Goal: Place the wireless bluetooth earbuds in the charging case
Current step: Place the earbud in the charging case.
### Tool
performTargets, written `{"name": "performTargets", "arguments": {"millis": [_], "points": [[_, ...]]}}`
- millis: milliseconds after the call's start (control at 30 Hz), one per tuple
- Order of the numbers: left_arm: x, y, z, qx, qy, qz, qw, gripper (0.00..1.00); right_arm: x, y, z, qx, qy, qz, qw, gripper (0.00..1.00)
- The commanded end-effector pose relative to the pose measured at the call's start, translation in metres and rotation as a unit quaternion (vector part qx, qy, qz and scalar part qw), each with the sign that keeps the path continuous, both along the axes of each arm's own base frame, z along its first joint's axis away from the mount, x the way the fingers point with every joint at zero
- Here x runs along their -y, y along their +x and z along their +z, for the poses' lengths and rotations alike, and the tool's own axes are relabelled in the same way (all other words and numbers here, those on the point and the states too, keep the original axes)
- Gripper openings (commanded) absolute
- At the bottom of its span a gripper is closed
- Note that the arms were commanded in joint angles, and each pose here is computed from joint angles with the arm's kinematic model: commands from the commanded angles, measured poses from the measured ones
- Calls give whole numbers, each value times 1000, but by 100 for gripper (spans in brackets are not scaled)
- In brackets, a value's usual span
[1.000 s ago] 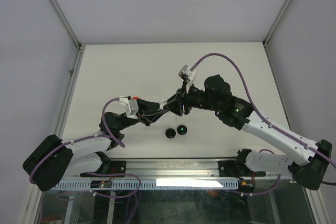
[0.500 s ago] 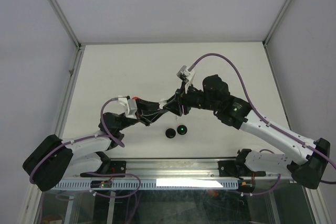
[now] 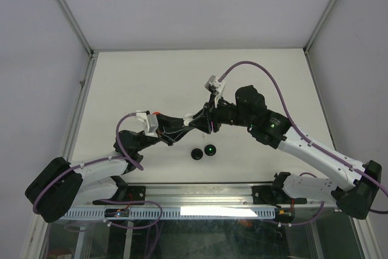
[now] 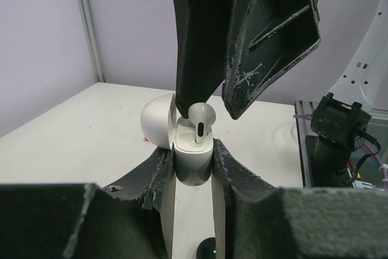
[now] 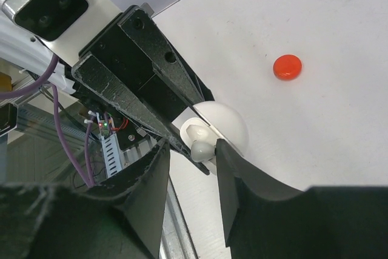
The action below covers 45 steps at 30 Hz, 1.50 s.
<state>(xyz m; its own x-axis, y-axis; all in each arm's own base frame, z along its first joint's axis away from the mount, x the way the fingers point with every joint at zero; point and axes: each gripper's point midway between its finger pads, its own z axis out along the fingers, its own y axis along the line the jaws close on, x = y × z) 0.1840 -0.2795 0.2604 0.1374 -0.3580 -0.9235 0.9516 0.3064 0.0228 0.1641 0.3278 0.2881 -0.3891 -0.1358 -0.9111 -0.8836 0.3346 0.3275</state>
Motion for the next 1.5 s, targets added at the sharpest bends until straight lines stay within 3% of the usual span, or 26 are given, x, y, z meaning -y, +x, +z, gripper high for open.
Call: {"name": "performTargets", "arguments": {"millis": [0, 400, 567, 800, 1467], "points": [[-9, 15, 23, 5, -37, 48, 998, 9, -5, -26, 24, -1, 28, 63, 998, 38], [-7, 17, 19, -4, -28, 48, 998, 9, -11, -31, 26, -8, 38, 81, 996, 38], [-10, 17, 19, 0, -31, 56, 998, 9, 6, -9, 36, 23, 35, -3, 999, 39], [-5, 13, 18, 1, -27, 36, 999, 9, 21, 5, 43, 39, 32, -60, 997, 46], [-1, 7, 24, 1, -37, 11, 999, 10, -10, -10, 33, -3, 42, 22, 999, 44]]}}
